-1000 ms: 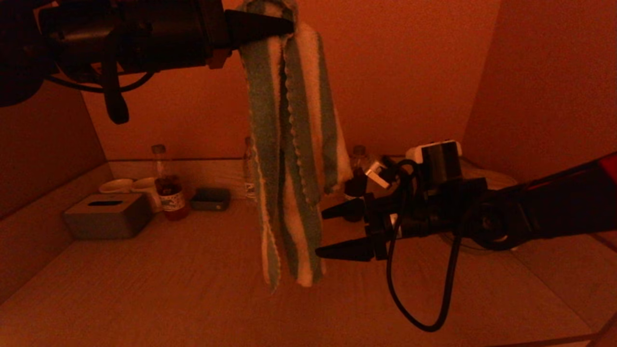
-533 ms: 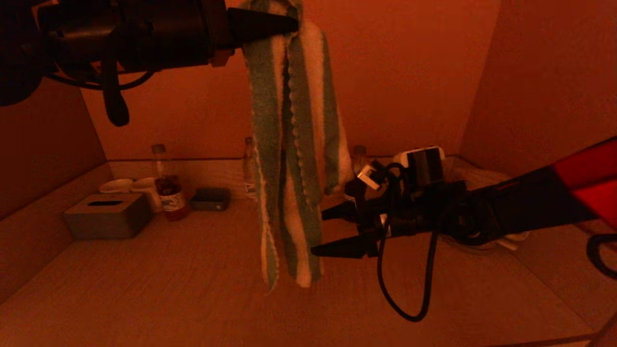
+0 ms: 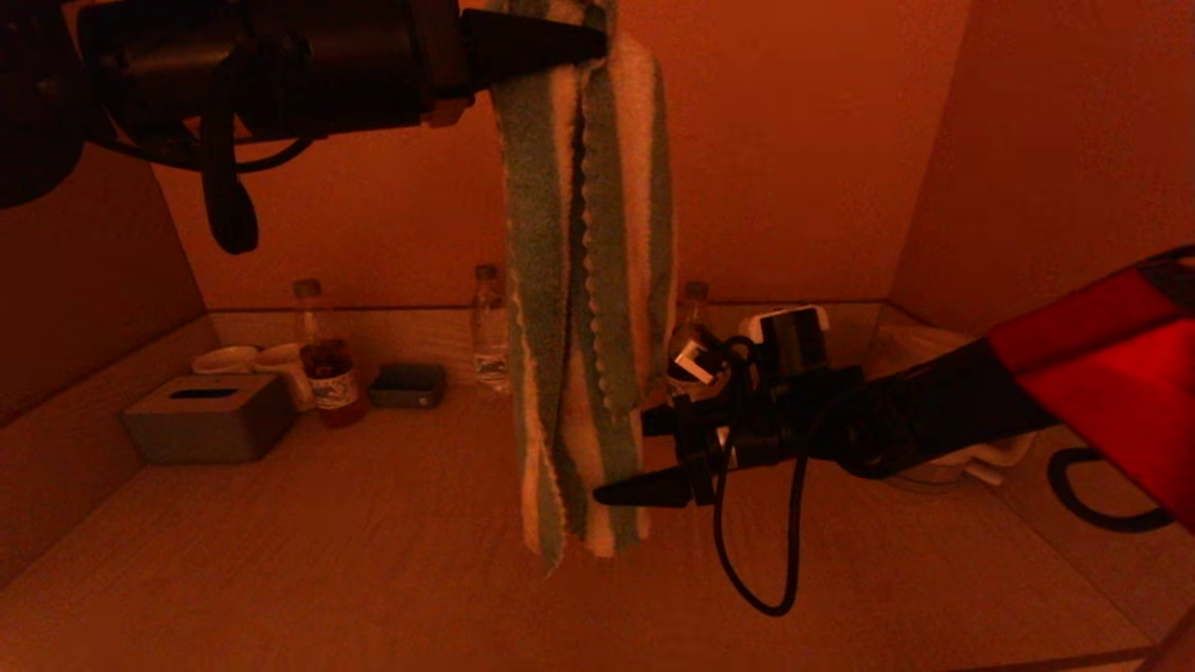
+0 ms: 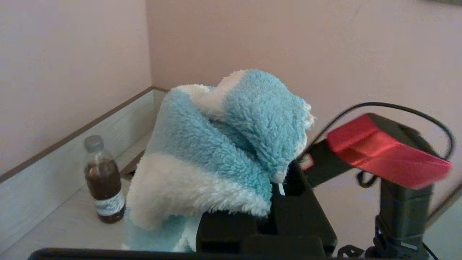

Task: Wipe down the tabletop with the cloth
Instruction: Hand it to the other hand

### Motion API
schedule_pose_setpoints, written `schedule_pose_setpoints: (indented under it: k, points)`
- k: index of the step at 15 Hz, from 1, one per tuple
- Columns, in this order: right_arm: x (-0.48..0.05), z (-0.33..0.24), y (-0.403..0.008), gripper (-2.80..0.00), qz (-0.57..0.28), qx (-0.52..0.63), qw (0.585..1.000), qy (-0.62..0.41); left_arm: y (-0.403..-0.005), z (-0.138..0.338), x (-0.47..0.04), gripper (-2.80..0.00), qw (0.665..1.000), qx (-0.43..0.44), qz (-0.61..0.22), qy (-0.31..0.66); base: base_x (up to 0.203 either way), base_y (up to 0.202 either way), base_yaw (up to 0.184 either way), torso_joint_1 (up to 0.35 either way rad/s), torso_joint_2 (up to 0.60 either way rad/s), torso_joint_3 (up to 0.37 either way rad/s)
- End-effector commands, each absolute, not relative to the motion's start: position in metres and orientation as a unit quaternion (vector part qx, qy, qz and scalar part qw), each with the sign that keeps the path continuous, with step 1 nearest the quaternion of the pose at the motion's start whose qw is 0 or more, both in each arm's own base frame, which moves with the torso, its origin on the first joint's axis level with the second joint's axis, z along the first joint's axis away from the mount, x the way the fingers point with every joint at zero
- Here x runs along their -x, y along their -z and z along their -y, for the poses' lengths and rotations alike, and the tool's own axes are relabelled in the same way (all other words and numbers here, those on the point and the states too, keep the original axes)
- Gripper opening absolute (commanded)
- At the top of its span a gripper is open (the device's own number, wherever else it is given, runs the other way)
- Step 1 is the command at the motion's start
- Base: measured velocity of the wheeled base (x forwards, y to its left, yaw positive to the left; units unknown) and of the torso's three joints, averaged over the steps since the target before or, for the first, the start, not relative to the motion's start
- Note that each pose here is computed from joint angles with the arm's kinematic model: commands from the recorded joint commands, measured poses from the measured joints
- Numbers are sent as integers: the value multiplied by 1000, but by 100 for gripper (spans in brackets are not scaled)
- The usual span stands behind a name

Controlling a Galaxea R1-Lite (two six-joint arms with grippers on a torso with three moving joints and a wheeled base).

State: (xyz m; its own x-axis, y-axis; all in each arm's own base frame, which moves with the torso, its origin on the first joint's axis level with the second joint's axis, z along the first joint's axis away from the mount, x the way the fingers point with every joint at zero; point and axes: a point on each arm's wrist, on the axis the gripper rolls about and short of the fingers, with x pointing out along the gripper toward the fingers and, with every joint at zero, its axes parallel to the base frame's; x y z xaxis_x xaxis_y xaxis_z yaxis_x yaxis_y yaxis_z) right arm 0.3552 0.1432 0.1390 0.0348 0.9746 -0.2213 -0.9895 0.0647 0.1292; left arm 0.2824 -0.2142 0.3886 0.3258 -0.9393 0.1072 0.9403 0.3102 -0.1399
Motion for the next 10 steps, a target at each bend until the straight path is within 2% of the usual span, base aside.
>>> schedule_pose_setpoints:
  k: [1, 8, 9, 10]
  points:
    - [-353, -142, -138, 0, -113, 32, 706, -698, -390, 218, -277, -280, 804, 81, 7, 589, 0, 0, 0, 0, 0, 0]
    - [-342, -137, -144, 0, -98, 47, 707, -699, -390, 219, -275, -280, 802, 79, 9, 591, 0, 0, 0, 0, 0, 0]
    - [-342, -135, -145, -280, -95, 49, 709, -697, -390, 219, -275, -280, 802, 79, 9, 591, 0, 0, 0, 0, 0, 0]
    - [-342, -134, -146, -280, -95, 49, 710, -696, -390, 220, -276, -280, 803, 79, 8, 591, 0, 0, 0, 0, 0, 0]
